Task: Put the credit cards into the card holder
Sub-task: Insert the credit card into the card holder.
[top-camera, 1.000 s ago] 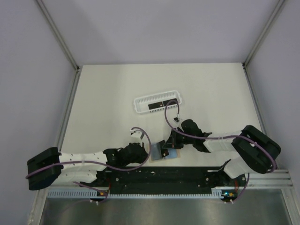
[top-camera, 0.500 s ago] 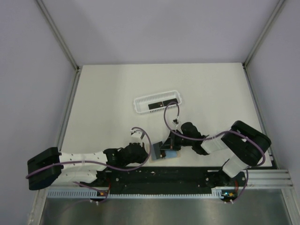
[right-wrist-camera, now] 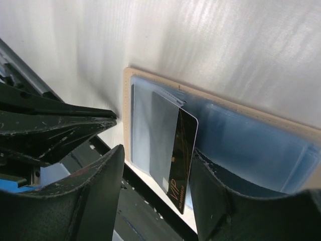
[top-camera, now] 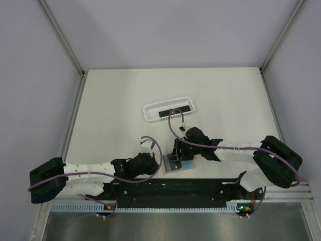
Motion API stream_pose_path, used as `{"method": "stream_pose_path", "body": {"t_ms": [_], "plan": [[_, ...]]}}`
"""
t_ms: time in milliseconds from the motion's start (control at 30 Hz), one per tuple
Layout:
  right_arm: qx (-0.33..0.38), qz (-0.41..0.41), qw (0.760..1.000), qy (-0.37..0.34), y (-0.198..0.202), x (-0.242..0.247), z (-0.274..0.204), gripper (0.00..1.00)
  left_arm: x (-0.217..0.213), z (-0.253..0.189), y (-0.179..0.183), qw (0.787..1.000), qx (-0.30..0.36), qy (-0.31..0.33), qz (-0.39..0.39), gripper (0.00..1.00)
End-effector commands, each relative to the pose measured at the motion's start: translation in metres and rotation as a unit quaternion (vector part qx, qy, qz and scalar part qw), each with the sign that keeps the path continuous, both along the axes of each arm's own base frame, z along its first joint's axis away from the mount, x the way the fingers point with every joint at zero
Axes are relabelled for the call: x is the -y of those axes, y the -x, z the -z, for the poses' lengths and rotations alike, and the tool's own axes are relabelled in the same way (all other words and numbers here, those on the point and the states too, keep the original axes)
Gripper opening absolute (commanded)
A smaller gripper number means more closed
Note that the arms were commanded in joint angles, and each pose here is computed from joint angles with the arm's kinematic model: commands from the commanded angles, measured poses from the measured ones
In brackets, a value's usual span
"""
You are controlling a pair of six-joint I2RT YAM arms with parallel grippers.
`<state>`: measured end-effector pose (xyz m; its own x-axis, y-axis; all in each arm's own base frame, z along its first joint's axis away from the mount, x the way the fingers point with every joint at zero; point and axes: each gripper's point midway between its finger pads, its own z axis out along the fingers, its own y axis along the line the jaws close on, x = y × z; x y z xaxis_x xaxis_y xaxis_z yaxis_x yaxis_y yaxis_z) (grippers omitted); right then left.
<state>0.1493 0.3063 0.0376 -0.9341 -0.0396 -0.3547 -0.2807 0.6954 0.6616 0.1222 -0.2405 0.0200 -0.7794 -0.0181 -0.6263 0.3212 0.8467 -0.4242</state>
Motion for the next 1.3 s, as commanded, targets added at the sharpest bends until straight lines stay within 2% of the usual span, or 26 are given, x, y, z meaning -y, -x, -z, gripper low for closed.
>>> {"method": "stream_pose_path", "body": {"t_ms": [0,467,733,900,1033,1267], "plan": [[0.027,-0.005,0.998,0.060,-0.005,0.013,-0.004,0.53,0.003,-0.002,-0.001,1.000,-0.002,-0.004,0.001,0.00],[0.048,0.000,0.989,0.138,-0.006,0.014,-0.013,0.54,0.007,-0.003,-0.002,1.000,0.002,-0.004,0.008,0.00],[0.081,0.009,0.975,0.206,-0.013,0.027,-0.014,0.61,0.009,-0.004,-0.002,1.000,0.003,-0.002,0.009,0.00],[0.093,0.008,0.972,0.215,-0.015,0.026,-0.016,0.61,0.011,-0.005,-0.002,1.000,0.003,-0.003,0.012,0.00],[0.096,0.015,0.970,0.221,-0.016,0.029,-0.014,0.50,0.013,-0.007,-0.003,1.000,0.006,0.002,0.012,0.00],[0.104,0.045,0.963,0.245,-0.023,0.042,-0.006,0.21,0.020,-0.010,-0.005,1.000,0.007,0.006,0.018,0.00]]}}
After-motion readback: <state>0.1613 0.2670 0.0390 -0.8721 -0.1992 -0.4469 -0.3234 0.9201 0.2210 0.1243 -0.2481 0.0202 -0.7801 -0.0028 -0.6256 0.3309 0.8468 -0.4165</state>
